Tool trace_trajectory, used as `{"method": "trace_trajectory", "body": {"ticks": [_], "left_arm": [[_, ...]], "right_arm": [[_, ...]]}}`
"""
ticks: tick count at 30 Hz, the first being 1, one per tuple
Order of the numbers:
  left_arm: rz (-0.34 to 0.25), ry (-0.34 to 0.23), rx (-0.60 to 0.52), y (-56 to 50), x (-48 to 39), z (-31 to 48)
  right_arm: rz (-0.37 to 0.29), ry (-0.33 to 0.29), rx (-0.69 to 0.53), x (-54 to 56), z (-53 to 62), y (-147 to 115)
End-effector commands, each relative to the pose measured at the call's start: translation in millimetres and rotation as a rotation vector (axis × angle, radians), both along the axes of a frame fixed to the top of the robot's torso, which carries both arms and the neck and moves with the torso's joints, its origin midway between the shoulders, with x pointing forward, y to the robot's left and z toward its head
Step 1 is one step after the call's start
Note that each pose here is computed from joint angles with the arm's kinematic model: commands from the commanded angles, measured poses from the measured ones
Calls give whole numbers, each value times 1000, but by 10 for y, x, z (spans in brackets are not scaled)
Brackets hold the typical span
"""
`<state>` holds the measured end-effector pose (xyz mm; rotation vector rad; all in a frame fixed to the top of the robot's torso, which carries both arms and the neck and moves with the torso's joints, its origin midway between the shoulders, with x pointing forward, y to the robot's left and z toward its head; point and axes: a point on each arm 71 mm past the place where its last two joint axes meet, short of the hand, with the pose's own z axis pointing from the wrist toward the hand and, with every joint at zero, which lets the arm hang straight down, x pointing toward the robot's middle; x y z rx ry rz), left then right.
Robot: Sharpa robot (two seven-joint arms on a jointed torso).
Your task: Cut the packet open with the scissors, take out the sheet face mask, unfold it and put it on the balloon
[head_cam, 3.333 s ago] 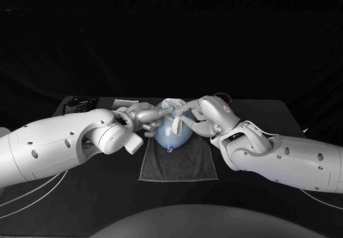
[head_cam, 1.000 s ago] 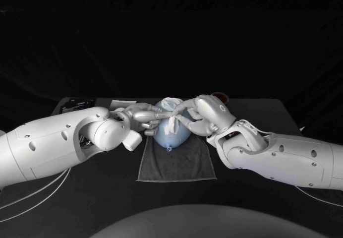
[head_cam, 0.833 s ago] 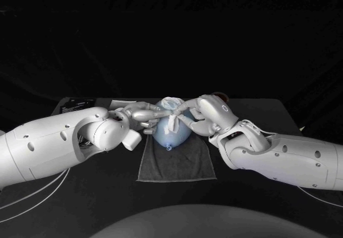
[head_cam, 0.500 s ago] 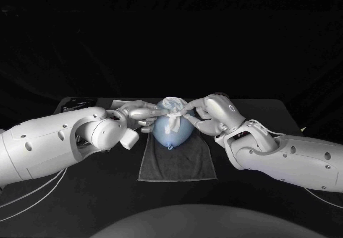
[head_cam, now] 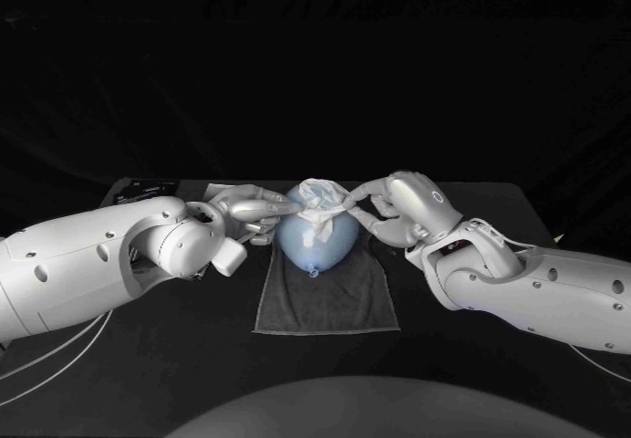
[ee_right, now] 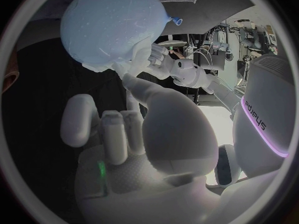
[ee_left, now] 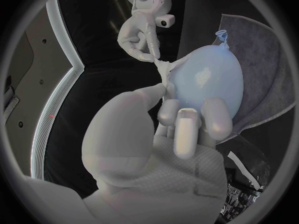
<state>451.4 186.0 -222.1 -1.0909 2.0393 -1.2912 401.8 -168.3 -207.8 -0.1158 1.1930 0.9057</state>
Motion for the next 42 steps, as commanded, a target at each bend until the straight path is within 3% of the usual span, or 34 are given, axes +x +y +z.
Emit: {"method": "trace_trajectory", "body": {"ticks": [1,11,29,42], "left_arm": [[-33,-12,10,-9,-9,14],[-36,-16,14,56,-19,21],[-174,35,45,211,-150,17],[-147,31,59,307,-151,20]], "right_arm": [[27,10,-35,0,2,-6],[51,38,-88,14,24,-68],[113,88,-162,-15,38,-99],[145,122,-210,9,48,-99]]}}
